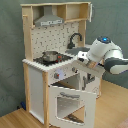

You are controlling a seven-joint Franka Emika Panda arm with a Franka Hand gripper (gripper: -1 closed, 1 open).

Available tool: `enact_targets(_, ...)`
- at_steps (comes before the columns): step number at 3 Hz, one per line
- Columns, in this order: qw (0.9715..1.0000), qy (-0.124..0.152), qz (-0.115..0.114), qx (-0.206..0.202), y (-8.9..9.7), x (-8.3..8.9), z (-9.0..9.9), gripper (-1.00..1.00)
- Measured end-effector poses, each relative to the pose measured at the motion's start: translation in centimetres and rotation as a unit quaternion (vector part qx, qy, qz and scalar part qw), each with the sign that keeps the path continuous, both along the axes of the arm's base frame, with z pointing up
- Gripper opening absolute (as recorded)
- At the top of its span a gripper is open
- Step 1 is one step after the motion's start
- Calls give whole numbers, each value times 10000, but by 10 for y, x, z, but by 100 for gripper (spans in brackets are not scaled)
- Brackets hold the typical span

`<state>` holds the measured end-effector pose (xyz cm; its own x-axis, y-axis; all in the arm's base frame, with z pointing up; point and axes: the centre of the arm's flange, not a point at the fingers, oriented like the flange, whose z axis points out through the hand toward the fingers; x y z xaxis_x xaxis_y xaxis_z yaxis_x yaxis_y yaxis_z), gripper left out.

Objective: Play with the kitchen

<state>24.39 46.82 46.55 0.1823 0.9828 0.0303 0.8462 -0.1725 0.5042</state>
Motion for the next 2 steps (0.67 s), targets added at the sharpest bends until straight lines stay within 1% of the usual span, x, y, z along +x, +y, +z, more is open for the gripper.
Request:
enact_targets(1,9990,-315,-54,-304,-1,-10,8,100)
enact_targets(2,9966,-524,-43,-628,4,-17,28,100)
